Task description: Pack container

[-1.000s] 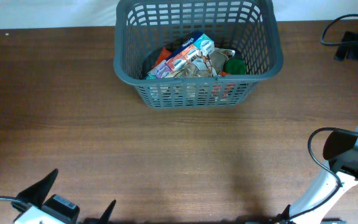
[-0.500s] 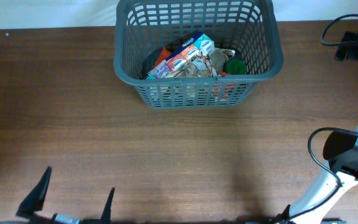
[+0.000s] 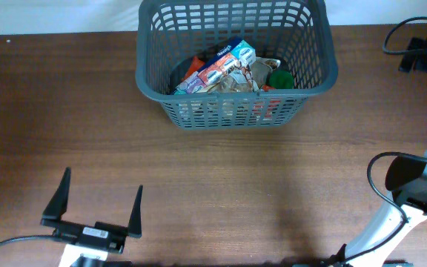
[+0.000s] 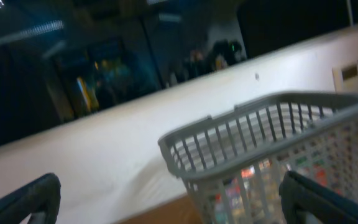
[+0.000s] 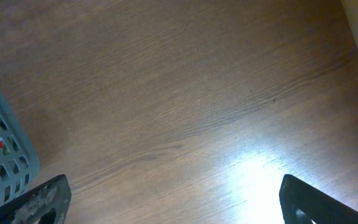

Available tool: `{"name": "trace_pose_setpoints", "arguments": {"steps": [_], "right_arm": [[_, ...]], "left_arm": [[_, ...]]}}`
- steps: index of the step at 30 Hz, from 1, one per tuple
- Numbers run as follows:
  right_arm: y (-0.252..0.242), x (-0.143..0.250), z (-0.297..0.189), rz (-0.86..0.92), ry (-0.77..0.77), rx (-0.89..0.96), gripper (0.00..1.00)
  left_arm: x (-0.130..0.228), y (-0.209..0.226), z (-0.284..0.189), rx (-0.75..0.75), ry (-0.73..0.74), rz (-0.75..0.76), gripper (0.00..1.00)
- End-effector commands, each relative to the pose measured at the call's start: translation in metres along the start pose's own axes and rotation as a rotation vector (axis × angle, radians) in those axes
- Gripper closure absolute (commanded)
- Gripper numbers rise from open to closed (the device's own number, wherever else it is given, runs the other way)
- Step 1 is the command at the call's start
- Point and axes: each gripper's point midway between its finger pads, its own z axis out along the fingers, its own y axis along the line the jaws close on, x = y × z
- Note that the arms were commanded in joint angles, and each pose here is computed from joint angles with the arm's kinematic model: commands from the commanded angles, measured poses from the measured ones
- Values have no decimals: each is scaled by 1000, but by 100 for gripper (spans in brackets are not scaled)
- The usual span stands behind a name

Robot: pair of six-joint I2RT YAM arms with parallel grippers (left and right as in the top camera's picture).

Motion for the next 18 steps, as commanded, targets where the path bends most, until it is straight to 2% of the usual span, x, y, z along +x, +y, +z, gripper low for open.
{"name": "trace_pose_setpoints", "arguments": {"steps": [1, 8, 13, 18], "right_arm": [[0, 0, 5, 11, 11, -4, 1], [0, 0, 5, 11, 11, -4, 1], [0, 0, 5, 11, 11, -4, 1], [0, 0, 5, 11, 11, -4, 1]], "left_arm": [[15, -1, 6, -8, -24, -80, 0], [24, 1, 19, -35, -139, -113, 1], [42, 12, 23, -105, -133, -240, 1], [58, 18, 26, -154, -142, -254, 1]]}}
